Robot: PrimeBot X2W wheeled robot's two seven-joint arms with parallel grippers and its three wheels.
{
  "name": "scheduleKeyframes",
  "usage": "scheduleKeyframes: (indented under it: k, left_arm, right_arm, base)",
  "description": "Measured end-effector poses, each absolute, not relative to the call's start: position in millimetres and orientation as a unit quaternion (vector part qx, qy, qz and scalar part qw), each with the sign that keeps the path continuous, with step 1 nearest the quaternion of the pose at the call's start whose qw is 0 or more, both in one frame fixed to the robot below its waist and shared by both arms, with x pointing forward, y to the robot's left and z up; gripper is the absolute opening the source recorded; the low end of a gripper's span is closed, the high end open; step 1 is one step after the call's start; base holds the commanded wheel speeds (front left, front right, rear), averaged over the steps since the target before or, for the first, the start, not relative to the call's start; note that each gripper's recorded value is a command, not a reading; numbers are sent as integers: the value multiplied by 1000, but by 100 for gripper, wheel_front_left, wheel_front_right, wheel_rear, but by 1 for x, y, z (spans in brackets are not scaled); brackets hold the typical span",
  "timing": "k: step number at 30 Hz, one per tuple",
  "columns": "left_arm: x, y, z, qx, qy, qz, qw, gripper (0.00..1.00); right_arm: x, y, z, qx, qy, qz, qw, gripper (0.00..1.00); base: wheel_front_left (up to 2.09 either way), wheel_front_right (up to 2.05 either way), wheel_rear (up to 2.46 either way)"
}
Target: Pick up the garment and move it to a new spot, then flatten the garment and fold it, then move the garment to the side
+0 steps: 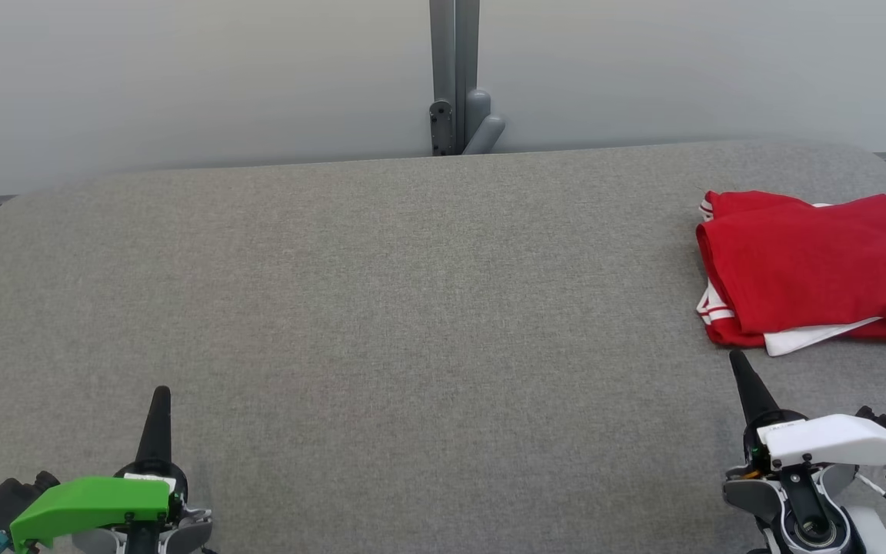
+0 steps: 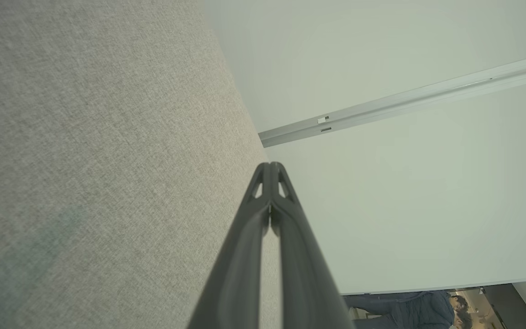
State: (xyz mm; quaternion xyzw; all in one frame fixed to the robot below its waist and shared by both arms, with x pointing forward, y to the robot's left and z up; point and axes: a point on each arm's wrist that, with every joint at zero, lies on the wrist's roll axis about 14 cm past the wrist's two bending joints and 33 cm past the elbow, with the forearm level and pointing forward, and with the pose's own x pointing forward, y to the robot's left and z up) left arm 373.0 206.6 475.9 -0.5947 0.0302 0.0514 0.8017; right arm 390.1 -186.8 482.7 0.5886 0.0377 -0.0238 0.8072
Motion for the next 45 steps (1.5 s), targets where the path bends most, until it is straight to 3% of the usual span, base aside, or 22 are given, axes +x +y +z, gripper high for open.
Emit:
scheduleKeyframes:
  k: [45]
  left_arm:
    - [388,202,504,-709,3,6,705,0]
  right_arm:
    - [392,-196,507,708,4,1,706,0]
  base:
    - [0,0,0]
